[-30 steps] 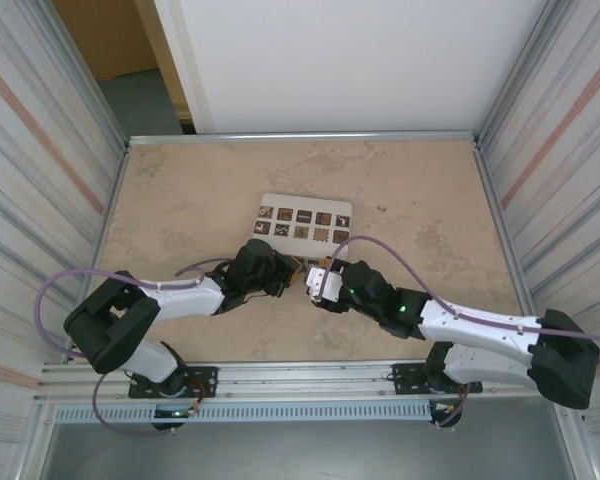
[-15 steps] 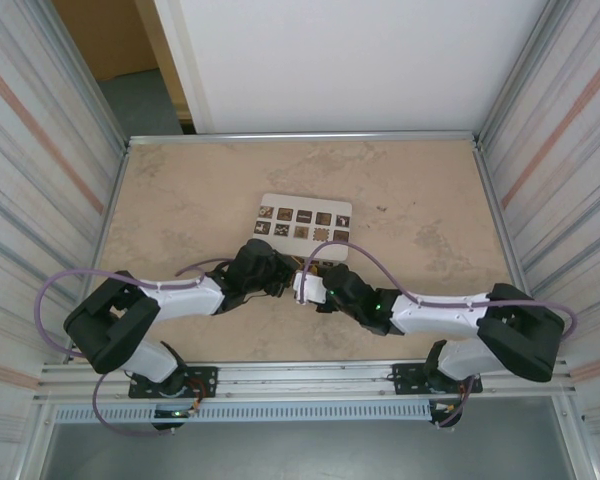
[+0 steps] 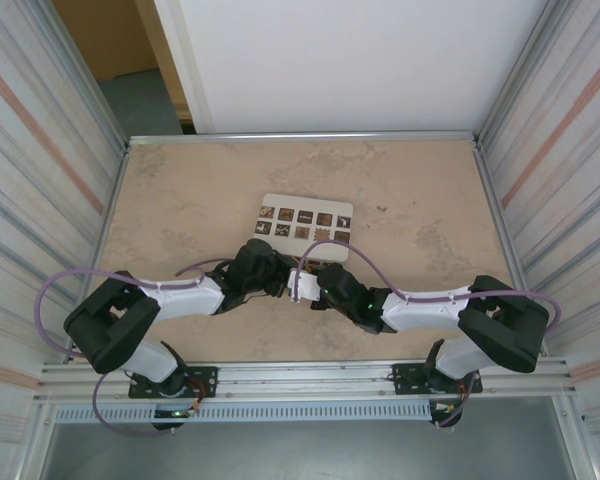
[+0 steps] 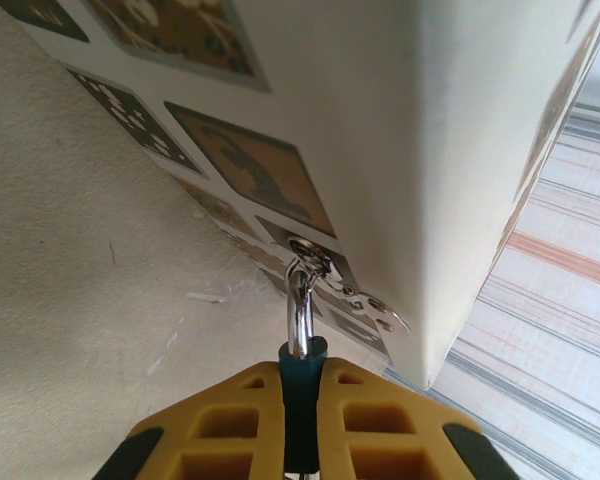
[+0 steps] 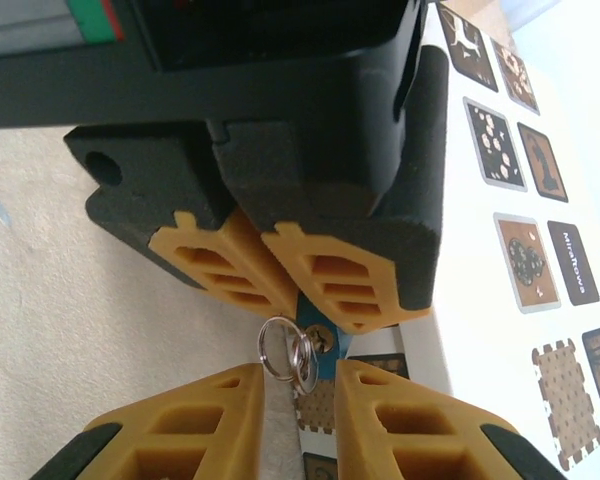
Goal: Unlock a padlock with a key
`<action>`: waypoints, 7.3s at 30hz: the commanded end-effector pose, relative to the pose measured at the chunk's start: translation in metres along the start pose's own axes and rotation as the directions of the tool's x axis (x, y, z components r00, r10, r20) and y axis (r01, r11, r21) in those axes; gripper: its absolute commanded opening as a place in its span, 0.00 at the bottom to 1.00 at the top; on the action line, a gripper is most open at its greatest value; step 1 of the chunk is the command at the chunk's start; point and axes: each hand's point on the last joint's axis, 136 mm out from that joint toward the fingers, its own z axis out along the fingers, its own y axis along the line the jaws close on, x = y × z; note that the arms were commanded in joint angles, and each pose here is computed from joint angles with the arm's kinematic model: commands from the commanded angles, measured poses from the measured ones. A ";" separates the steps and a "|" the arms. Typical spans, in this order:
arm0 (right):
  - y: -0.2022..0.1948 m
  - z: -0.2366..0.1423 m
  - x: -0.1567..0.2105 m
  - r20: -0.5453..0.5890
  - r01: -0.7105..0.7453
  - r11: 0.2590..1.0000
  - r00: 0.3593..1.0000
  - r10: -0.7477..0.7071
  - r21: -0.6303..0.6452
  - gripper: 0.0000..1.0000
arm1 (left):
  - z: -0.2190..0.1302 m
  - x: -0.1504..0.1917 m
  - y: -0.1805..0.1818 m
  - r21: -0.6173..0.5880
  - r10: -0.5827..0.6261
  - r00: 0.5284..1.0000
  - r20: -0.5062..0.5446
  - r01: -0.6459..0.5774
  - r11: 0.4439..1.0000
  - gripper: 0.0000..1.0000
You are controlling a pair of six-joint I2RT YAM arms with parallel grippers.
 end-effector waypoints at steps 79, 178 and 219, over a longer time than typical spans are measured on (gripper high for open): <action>-0.016 0.023 0.042 0.043 -0.779 0.624 0.627 0.778 0.057 0.00 | 0.005 0.005 -0.001 0.033 -0.018 0.999 -0.034 0.019 0.999 0.18; -0.095 -0.033 0.065 -0.077 -0.976 -0.144 -0.133 0.988 -0.162 0.99 | -0.077 -0.112 -0.063 -0.076 0.648 0.761 0.016 -0.645 0.760 0.83; -0.131 -0.003 0.086 -0.139 -0.966 0.001 0.038 0.990 -0.258 0.97 | -0.007 -0.058 0.004 -0.146 0.595 0.769 -0.234 -0.633 0.760 0.52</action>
